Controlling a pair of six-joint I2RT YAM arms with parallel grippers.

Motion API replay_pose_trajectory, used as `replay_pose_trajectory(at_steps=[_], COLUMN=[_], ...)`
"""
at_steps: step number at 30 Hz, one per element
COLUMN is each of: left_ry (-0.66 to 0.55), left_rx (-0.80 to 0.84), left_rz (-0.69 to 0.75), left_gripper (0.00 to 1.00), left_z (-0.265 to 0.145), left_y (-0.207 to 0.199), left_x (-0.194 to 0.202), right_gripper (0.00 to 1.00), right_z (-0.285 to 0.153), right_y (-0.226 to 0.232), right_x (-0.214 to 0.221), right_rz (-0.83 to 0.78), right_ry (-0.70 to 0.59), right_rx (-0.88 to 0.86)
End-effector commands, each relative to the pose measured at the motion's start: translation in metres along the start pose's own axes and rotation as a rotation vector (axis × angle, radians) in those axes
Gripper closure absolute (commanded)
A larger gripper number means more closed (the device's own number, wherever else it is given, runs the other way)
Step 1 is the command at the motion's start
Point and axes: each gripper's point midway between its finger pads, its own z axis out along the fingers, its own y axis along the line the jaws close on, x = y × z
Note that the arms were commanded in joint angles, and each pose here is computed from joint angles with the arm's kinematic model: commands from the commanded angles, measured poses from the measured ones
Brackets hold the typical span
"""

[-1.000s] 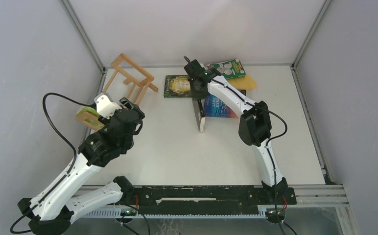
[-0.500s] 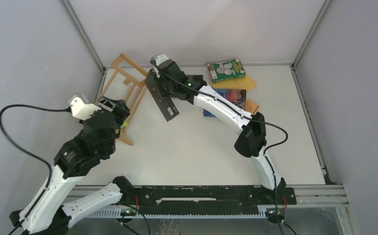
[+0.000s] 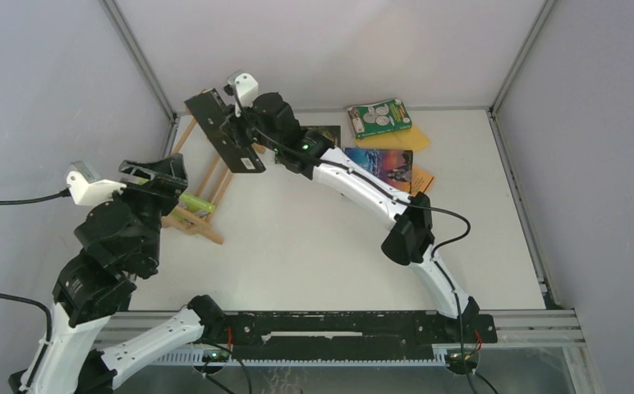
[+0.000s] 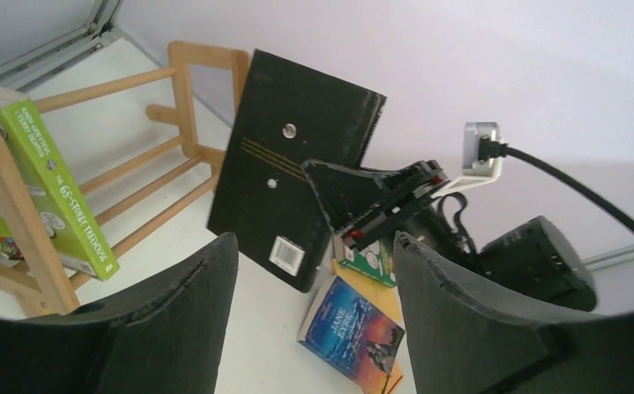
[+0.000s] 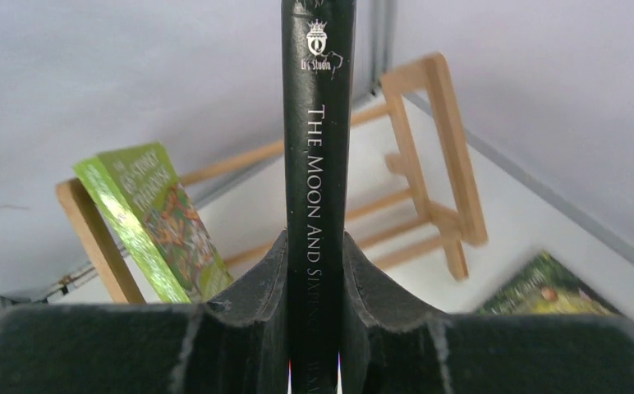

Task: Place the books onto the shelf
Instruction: Place the book on the shelf.

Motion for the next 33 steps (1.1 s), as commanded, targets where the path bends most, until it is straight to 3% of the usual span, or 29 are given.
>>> replay_pose_trajectory(at_steps=[1,14,33], left_ry=[-0.057,-0.121,-0.14], left_rx=[0.081,0.209,0.275], left_rz=[-0.056,-0.117,-0.092], left_gripper=[0.27,0.27,0.27], left_z=[-0.012,-0.026,-0.031], left_y=[-0.019,-0.029,-0.02], left_x=[-0.038,-0.063,-0.055], right_gripper=[1.0,1.0,1.0], right_z=[-0.007,0.03,0.065], right_y=[0.047,0.086,0.121], right_x=[-0.098,-0.073,-0.017], right_rz=[-0.036,-0.098,-0.175], right_ry=[-0.348,-0.45,-0.465], right_rx=[-0.14,-0.253,-0.337])
